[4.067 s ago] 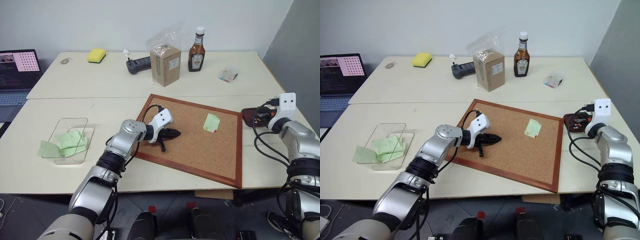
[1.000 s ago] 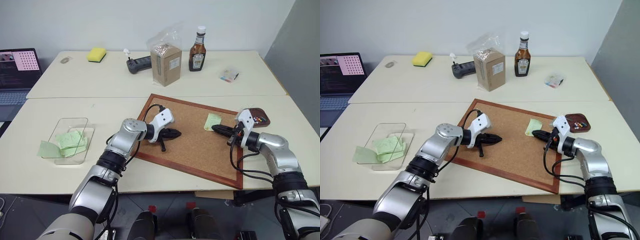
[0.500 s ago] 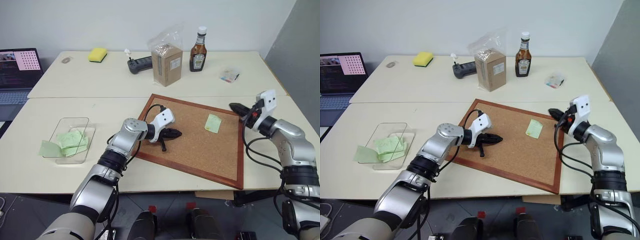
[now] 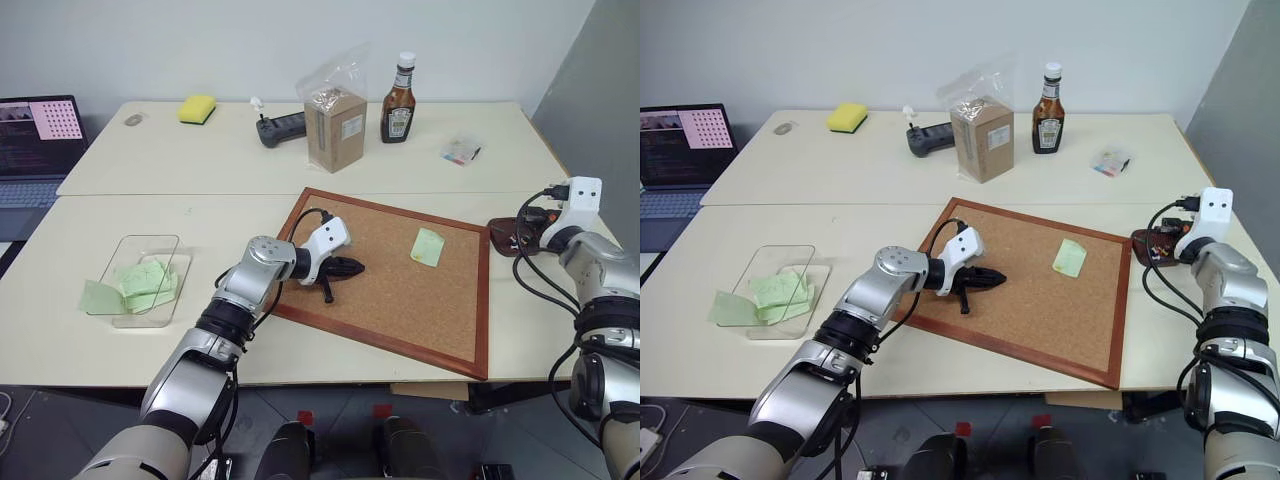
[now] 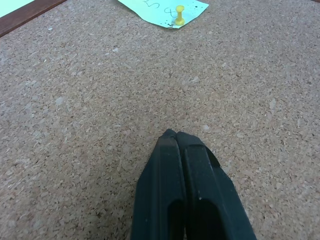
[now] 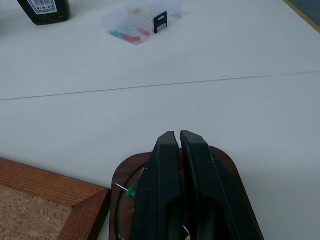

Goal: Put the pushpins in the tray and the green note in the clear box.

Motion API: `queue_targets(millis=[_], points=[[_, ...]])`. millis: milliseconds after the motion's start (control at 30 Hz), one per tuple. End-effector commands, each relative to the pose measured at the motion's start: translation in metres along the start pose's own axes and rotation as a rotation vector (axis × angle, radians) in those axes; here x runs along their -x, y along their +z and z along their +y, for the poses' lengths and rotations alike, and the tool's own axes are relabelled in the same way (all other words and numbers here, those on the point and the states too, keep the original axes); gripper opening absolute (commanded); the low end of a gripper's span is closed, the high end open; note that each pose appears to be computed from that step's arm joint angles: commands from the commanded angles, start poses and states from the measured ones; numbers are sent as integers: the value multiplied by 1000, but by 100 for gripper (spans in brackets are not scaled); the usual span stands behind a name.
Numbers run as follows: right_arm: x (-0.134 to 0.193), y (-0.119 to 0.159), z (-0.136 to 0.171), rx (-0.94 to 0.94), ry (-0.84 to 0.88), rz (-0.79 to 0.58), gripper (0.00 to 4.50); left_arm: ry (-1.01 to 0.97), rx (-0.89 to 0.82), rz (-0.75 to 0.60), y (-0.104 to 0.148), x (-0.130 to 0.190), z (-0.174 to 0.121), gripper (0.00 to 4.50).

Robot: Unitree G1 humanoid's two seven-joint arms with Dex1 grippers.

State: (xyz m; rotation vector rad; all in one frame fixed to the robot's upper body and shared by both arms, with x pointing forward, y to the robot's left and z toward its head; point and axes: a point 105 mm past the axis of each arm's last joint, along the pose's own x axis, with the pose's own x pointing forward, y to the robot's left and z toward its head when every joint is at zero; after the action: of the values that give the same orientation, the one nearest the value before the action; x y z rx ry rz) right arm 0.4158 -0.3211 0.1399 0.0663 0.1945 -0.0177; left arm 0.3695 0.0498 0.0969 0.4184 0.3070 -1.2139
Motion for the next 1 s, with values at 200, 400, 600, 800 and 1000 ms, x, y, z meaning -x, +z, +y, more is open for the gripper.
queue_targets(millis=[200,400,600,800,1000], points=[[-10,9,6,-12,4,-35,9,-10,19,52,-14,-1,-6,0],[-13,6,8,-5,3,-31,57,-6,18,55,-15,1,-7,0],[-14,6,6,2,-7,-32,189,-4,17,57,-16,1,-7,0],[-13,8,3,17,-14,-42,304,-8,12,52,-13,-1,-6,0],[-10,21,18,108,90,-101,422,-10,10,51,-12,-1,-6,0]])
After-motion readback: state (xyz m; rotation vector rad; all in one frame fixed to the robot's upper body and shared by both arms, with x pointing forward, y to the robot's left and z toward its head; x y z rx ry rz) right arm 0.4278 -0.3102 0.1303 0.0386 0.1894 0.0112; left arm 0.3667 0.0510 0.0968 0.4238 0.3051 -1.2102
